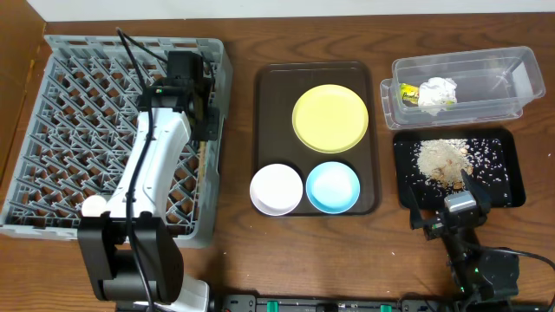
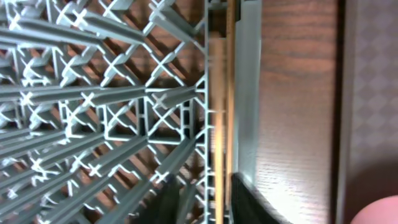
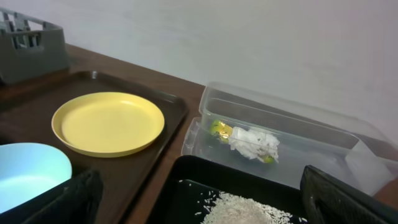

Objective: Sort waste into correct bins and load items into the dishwasher

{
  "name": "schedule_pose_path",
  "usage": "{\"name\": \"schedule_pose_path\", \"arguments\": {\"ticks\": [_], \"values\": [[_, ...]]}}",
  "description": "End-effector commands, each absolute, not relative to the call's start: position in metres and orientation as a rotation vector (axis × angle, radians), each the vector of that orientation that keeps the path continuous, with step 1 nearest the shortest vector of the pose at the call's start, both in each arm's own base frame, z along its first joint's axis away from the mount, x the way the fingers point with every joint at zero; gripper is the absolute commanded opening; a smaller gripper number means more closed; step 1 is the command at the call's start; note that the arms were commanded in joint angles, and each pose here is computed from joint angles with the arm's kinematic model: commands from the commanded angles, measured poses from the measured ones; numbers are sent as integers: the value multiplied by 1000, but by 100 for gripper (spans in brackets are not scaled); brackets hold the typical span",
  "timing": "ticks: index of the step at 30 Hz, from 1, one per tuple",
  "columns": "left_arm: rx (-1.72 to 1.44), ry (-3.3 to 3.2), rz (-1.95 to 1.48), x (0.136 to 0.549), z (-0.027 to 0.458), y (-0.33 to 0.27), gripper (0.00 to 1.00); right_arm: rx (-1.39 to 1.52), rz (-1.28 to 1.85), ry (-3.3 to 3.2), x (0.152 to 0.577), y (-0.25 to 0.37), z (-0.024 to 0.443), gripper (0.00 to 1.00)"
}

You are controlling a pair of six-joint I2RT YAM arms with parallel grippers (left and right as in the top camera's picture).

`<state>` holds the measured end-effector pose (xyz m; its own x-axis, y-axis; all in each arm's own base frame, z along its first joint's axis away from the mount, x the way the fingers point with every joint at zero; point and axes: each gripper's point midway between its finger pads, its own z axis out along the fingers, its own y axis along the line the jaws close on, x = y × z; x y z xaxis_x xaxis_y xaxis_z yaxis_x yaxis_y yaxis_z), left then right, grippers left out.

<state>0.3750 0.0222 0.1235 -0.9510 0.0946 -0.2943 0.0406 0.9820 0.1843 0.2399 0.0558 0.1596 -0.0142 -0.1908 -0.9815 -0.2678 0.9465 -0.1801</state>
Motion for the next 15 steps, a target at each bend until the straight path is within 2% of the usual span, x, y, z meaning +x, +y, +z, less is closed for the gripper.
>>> {"name": "schedule_pose_path", "arguments": {"ticks": [1,9,15], "values": [[47,2809,229,377,129,20,45,-367,59,1593,240,56,159,99],[-72,2824,-297,363,140,-69,50,-367,59,1593,240,56,159,99],[13,2840,-405,349,142,-132,50,-367,59,1593,240,56,159,99]]}}
